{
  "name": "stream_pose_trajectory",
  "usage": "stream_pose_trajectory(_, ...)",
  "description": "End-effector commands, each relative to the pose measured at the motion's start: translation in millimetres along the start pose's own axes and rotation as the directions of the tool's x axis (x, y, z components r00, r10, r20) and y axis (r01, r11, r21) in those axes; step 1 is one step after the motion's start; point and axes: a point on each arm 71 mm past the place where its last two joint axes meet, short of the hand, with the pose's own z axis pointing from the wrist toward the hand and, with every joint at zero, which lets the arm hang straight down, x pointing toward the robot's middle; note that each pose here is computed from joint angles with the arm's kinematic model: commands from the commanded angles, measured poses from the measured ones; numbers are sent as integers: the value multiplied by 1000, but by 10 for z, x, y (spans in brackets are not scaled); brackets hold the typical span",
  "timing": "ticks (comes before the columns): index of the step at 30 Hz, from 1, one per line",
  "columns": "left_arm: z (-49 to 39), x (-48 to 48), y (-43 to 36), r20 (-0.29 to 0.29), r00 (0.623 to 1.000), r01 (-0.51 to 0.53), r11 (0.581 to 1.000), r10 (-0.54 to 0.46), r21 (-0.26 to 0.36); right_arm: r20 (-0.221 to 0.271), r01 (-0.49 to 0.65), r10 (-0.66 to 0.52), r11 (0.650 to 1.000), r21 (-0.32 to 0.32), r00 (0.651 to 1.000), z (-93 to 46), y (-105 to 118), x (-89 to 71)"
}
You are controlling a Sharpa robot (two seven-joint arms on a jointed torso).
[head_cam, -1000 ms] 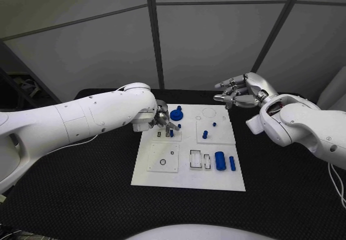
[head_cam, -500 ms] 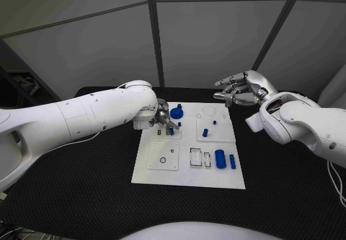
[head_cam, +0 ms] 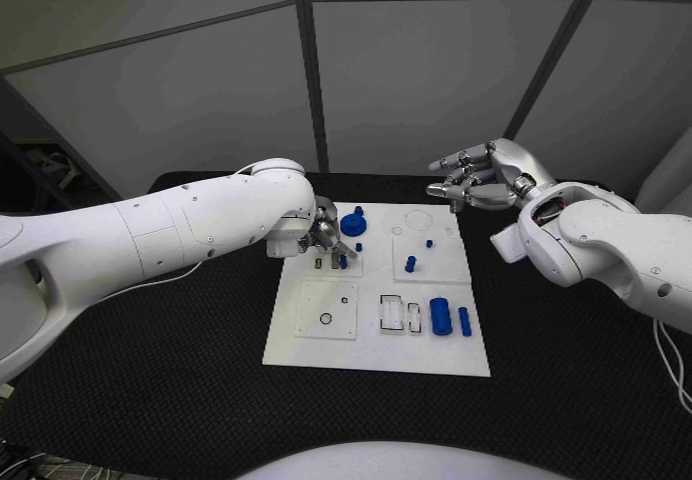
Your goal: Assemble the parts on the task board
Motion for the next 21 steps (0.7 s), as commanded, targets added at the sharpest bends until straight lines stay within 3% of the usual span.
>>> stream_pose_trajectory(1,-2,5,-13,-12,1000,-16,1000,16,0,-2,2,-2,1000,-10,1000,8,20,-2)
stream_pose_trajectory(21,-6,26,-29,-36,999,8,1000,-7,28,-9,2,-2,1000,-7,1000,22,17,12)
